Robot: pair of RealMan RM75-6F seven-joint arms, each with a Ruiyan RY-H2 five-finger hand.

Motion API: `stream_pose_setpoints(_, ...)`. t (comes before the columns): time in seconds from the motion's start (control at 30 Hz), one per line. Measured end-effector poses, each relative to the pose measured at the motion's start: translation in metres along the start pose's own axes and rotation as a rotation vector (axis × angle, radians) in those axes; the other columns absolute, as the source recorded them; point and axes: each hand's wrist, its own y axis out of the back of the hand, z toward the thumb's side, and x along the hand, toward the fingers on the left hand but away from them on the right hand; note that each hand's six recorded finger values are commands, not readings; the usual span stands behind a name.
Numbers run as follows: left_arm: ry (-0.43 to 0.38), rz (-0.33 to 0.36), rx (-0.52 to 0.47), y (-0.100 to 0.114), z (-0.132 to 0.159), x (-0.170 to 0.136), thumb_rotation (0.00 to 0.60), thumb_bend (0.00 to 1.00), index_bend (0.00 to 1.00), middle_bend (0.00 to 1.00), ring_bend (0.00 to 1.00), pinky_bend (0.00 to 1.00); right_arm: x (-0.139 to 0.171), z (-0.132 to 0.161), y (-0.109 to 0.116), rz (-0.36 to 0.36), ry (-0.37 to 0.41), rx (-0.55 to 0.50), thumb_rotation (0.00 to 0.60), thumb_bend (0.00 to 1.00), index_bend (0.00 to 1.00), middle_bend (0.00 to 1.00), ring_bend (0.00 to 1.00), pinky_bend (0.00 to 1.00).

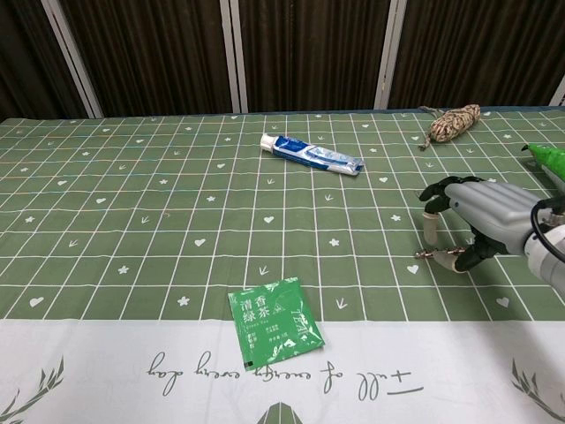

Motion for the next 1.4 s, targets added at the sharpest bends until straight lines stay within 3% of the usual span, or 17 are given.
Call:
stream_pose_setpoints(0.63,0.000,-0.001,-0.004,0.000,0.000,0.000,0.600,0.04,0.00,0.00,0.00,0.00,-0.013,0.008,-0.010,0.030,-0.012,-0.001,0.600,0.30,0.50,0.13,0.00,0.01)
stream_pose_setpoints(0.9,0.003,-0.001,-0.005,0.000,0.000,0.000,0.600,0.04,0.00,0.00,0.00,0.00,-0.013,0.011,-0.012,0.030,-0.005,0.002,0.600,0.31,0.61,0.18,0.00,0.01)
stream_pose_setpoints(1.07,0.005,-0.001,-0.007,0.000,-0.001,0.001,0.600,0.04,0.00,0.00,0.00,0.00,-0.014,0.011,-0.013,0.027,-0.010,-0.004,0.600,0.32,0.62,0.18,0.00,0.01)
stream_pose_setpoints(1.23,0.004,0.000,-0.009,0.000,0.000,0.001,0.600,0.04,0.00,0.00,0.00,0.00,-0.017,0.018,0.004,-0.008,-0.015,-0.101,0.600,0.32,0.62,0.18,0.00,0.01)
stream_pose_setpoints(1.4,0.004,0.000,-0.009,0.000,0.000,0.000,0.600,0.05,0.00,0.00,0.00,0.00,-0.025,0.021,0.034,-0.048,-0.062,-0.270,0.600,0.32,0.62,0.18,0.00,0.01)
